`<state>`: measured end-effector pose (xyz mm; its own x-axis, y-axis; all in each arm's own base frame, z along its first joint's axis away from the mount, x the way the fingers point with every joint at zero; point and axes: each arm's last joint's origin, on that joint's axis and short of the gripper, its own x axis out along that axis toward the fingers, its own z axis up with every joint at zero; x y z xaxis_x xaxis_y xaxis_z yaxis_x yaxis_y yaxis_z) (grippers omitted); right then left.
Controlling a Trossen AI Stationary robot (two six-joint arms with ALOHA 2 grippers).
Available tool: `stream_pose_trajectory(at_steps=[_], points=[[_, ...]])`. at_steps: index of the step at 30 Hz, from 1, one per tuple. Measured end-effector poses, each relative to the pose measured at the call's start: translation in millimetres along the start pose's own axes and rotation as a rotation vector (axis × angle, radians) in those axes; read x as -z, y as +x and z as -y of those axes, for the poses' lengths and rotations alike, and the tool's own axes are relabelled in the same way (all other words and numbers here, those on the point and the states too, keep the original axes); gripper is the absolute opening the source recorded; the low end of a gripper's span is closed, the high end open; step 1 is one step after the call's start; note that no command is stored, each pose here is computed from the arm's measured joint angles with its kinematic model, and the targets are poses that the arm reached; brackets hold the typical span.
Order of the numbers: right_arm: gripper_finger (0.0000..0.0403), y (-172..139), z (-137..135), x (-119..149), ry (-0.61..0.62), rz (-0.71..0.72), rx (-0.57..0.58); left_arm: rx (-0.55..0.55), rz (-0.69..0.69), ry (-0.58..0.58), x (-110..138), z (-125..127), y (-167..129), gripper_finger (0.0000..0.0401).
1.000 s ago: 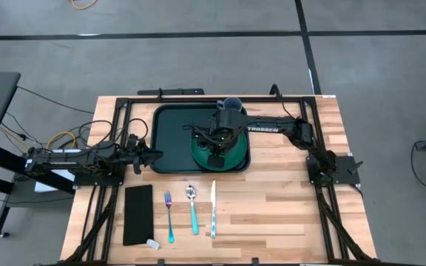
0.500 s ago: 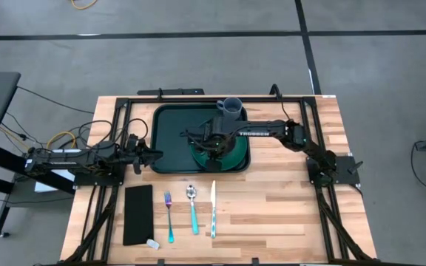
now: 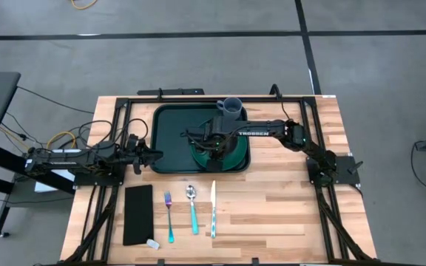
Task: Set up tray
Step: Put the black bowl on the green plate on the dark green serving tray, then put the black napkin to the left of the green plate on the dark green serving tray
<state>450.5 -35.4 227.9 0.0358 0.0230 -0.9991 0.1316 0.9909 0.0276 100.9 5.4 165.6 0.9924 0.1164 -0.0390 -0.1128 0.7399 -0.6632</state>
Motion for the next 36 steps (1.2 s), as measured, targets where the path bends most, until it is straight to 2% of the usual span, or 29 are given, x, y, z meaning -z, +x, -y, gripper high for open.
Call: stream_pose_trajectory(at_steps=[9,16,27,32,36], points=[[0.0077,-4,6,1,0.015,0.007,-0.001,-0.001,0.001,0.0,0,0,0,0.0084],[0.0104,-43,11,12,0.073,0.108,-0.007,-0.001,0.001,0.015,0,0,0,0.0084],[0.0148,-127,5,36,0.21,0.445,-0.064,0.005,0.0,0.013,0,0,0,0.0084],[0.0159,-158,-16,47,0.183,0.608,-0.065,0.06,-0.037,-0.004,1,2,0,0.0084],[0.0162,-170,-38,53,0.136,0.682,-0.069,0.085,-0.05,-0.032,0,3,0,0.0084]])
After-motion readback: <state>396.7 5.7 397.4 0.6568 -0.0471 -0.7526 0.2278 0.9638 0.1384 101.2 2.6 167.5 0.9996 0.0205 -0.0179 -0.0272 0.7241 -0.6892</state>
